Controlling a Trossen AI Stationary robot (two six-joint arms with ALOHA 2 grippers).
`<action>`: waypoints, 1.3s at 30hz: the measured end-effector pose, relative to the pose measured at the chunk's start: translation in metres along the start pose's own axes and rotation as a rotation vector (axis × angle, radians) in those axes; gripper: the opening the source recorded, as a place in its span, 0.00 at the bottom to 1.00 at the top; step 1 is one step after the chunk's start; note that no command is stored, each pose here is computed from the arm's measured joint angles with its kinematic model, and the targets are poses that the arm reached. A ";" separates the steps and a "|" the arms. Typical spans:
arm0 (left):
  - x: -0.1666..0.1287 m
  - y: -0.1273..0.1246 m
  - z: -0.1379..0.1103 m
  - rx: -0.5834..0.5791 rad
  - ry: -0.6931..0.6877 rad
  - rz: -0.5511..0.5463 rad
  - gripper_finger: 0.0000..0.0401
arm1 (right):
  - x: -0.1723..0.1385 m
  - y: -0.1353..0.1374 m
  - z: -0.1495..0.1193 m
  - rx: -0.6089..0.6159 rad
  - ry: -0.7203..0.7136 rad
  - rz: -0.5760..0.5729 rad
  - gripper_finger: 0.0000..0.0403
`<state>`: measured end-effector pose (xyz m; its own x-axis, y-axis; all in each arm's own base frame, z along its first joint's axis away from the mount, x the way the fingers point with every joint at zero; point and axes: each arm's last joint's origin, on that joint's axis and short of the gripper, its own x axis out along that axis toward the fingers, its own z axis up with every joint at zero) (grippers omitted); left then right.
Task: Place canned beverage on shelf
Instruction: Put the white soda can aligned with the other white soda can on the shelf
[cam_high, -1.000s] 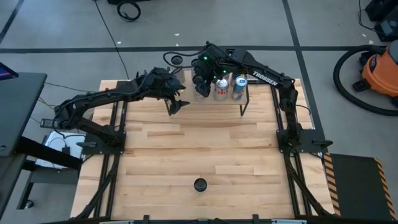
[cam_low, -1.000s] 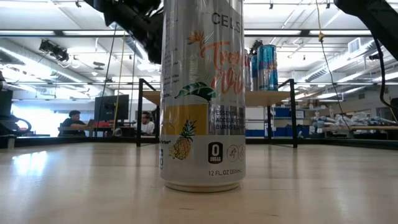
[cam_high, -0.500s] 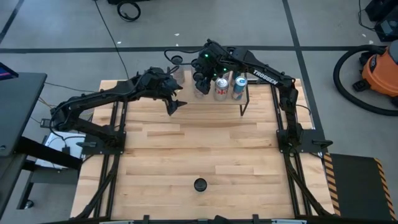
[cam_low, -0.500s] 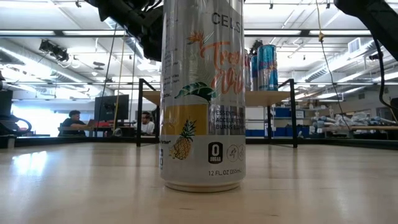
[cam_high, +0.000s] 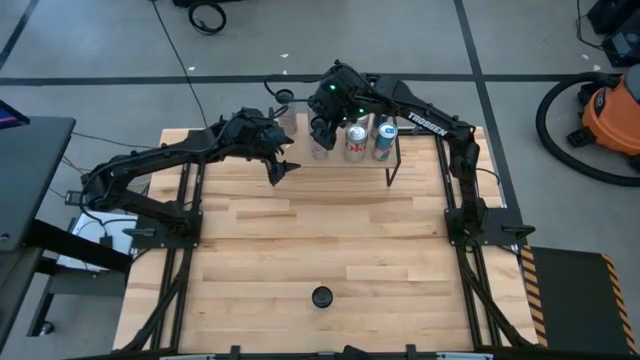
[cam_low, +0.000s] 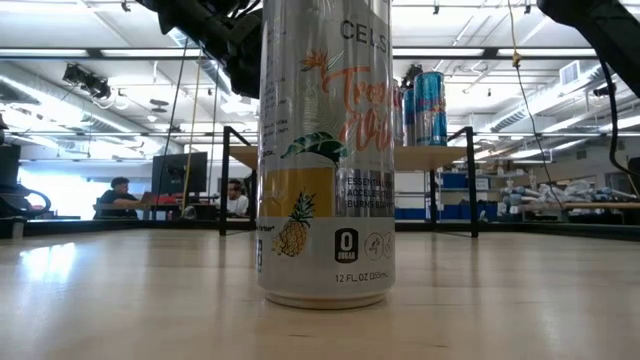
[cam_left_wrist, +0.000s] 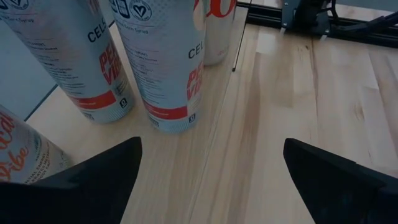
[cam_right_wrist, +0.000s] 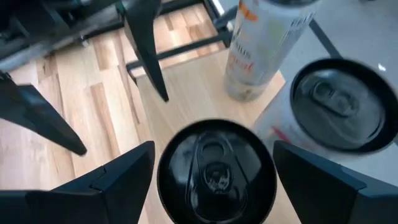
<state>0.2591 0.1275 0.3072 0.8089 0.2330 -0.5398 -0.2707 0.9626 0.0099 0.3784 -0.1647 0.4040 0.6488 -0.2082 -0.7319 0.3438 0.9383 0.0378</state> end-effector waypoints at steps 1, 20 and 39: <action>0.000 0.000 0.000 0.000 0.001 0.000 0.98 | -0.002 0.000 0.001 0.000 -0.007 0.000 0.83; -0.001 -0.001 -0.009 0.009 0.104 -0.013 0.98 | -0.023 0.008 0.001 0.122 -0.017 0.006 0.82; -0.029 -0.003 0.016 -0.015 0.082 -0.008 0.98 | -0.029 0.005 -0.007 0.129 0.055 -0.073 0.82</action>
<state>0.2451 0.1205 0.3365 0.7657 0.2124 -0.6071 -0.2728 0.9620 -0.0074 0.3567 -0.1520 0.4204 0.5819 -0.2561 -0.7719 0.4753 0.8772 0.0673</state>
